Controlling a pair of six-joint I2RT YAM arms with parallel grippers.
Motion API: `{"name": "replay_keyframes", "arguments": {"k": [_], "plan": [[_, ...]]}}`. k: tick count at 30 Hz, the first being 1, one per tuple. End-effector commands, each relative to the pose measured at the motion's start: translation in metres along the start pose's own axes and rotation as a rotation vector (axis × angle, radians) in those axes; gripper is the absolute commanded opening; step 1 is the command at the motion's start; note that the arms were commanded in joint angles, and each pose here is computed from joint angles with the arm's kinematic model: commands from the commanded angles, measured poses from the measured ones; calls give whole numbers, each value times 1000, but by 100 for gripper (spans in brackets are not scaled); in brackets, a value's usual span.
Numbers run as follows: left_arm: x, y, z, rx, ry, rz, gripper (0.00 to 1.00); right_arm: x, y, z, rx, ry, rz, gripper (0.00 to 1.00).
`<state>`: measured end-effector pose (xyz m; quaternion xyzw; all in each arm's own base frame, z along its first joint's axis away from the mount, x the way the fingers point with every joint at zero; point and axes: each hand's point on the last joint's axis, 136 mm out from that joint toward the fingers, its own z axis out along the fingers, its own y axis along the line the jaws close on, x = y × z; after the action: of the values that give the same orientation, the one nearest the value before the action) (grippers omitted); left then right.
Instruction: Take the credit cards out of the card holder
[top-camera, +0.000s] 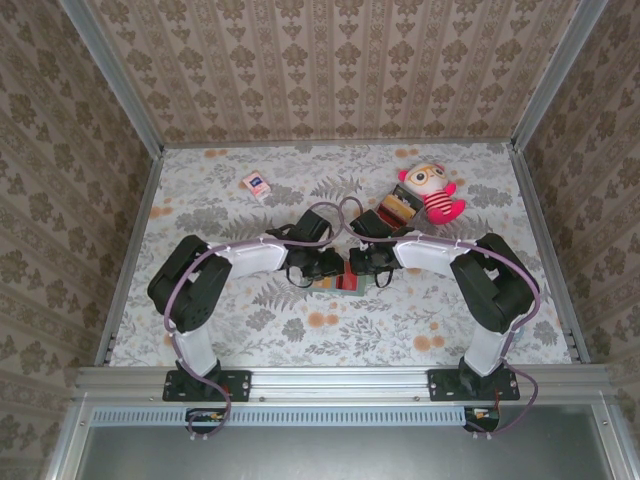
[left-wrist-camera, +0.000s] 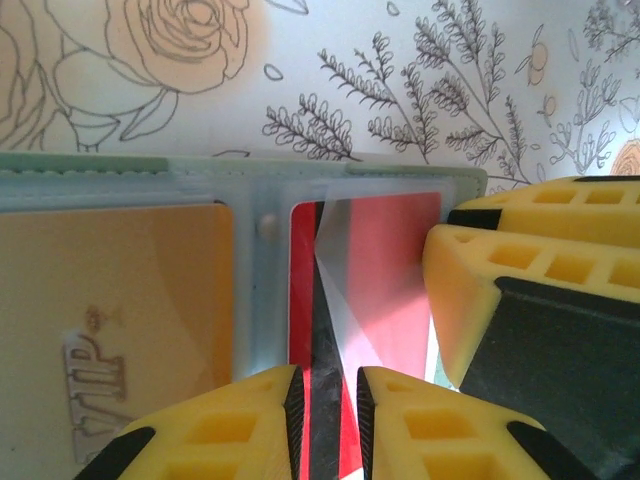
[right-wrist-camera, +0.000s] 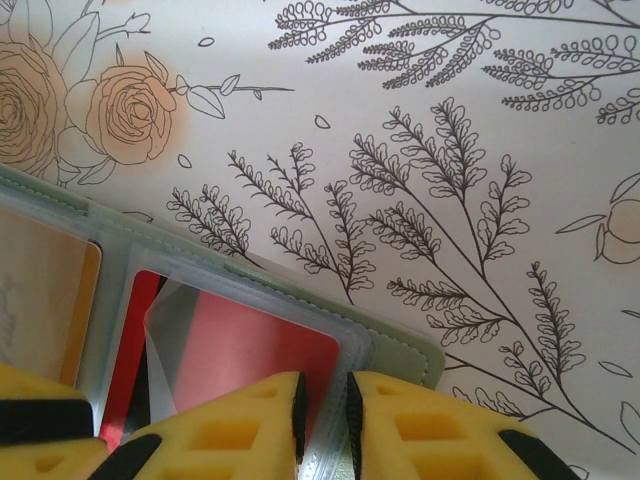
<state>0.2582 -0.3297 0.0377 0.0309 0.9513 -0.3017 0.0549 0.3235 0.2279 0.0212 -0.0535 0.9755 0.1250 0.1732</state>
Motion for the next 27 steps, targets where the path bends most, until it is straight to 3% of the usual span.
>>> {"name": "replay_keyframes", "arguments": {"k": [1, 15, 27], "plan": [[5, 8, 7, -4, 25, -10, 24, 13, -8, 11, 25, 59, 2, 21], [5, 14, 17, 24, 34, -57, 27, 12, -8, 10, 25, 58, 5, 21], [2, 10, 11, 64, 20, -62, 12, 12, -8, 10, 27, 59, 6, 21]]}}
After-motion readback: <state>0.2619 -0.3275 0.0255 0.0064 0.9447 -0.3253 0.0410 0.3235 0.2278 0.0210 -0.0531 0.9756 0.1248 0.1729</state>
